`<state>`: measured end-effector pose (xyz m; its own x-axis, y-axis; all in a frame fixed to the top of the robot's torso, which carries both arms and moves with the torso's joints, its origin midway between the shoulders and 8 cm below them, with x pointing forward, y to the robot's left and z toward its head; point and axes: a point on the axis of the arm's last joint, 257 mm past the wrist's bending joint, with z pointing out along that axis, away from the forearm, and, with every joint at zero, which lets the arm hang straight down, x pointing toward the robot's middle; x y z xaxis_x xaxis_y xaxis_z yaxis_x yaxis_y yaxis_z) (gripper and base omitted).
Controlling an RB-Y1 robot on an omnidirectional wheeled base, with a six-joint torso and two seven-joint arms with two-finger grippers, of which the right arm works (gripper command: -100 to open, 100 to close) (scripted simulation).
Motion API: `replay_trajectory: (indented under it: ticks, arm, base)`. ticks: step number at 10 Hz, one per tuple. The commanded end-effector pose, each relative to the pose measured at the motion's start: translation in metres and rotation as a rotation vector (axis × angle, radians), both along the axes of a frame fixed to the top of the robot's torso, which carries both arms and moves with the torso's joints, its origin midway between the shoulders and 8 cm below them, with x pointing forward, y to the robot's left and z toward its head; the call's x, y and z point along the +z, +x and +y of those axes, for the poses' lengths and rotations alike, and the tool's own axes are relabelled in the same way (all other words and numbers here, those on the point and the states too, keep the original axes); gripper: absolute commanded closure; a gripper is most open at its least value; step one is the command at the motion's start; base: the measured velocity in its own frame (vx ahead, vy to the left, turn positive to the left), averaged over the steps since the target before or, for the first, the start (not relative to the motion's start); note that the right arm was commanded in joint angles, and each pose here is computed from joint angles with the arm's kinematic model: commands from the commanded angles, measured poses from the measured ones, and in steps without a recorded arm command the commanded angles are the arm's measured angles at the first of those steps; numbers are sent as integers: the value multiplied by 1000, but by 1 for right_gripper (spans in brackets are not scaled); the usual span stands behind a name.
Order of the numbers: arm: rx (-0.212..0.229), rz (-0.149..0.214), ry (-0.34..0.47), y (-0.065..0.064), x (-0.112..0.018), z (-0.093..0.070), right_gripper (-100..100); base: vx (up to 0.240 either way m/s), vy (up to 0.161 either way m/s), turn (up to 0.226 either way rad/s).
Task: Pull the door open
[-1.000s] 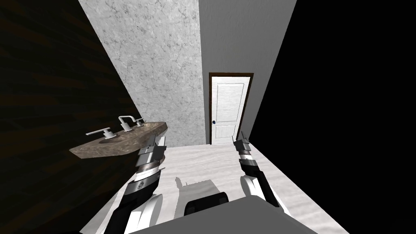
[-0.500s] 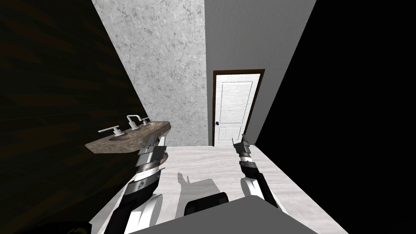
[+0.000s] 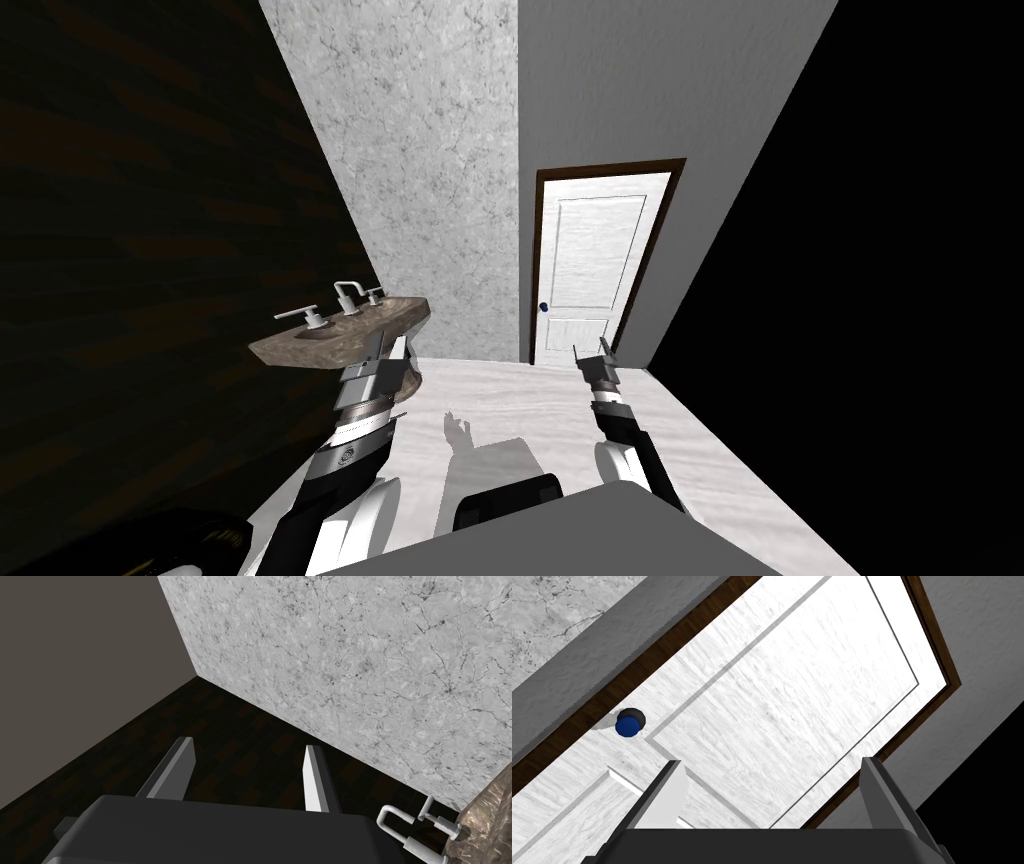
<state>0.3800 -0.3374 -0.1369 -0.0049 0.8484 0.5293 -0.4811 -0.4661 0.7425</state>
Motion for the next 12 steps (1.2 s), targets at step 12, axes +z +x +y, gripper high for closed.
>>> replay_trajectory:
  ticks: [12]
  arm:
    - [-11,10,373,-12,-90,-55,-100]
  base:
    - [88,-51,168]
